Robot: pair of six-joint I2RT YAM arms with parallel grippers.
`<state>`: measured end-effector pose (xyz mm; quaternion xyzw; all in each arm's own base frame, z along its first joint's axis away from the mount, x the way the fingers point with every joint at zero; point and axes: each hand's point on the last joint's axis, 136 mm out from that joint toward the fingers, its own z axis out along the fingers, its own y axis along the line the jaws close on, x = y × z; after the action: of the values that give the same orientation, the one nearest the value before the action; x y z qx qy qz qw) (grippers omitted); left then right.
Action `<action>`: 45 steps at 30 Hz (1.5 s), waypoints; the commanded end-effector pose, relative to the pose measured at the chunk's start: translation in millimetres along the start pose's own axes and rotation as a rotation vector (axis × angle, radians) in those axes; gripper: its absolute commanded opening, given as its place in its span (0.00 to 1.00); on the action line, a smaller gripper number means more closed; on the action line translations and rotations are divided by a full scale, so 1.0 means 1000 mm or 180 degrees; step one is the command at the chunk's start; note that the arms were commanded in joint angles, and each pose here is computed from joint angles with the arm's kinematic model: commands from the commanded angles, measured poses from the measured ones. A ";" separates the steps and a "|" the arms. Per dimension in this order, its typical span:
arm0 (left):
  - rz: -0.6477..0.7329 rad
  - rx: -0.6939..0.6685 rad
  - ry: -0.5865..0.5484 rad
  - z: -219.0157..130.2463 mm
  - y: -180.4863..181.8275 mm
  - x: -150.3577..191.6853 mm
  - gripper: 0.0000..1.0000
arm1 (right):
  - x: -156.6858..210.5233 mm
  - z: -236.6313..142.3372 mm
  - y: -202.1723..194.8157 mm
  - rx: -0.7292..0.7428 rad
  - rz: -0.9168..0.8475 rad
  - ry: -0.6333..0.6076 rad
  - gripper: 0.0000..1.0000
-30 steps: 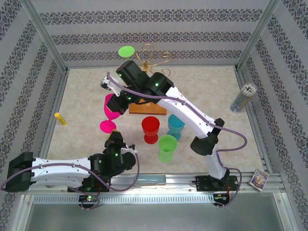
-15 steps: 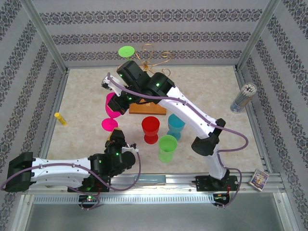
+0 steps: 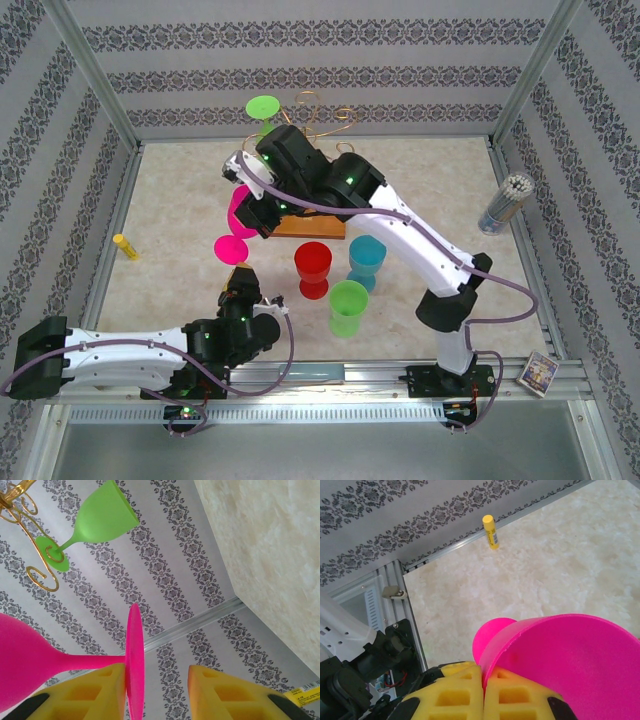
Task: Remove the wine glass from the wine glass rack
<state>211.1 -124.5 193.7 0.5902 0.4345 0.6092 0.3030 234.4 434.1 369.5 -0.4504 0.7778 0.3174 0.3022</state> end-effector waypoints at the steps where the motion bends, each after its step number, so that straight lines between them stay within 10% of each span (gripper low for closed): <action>1: -0.0080 -0.0027 -0.0016 -0.002 0.003 -0.001 0.37 | -0.015 -0.034 0.002 0.0190 -0.0025 -0.0299 0.00; 30: -0.0255 -0.0046 0.0021 -0.002 0.011 -0.005 0.49 | -0.055 -0.040 0.014 -0.0039 0.0020 -0.0734 0.00; 45: -0.0952 0.0119 -0.0032 -0.005 0.028 0.014 0.56 | -0.023 -0.106 0.003 0.0450 0.0108 -0.0852 0.00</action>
<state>211.7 -130.7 227.5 0.5276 0.5198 0.5542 0.3799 223.3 388.2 430.6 -0.3938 0.7650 0.3288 0.3893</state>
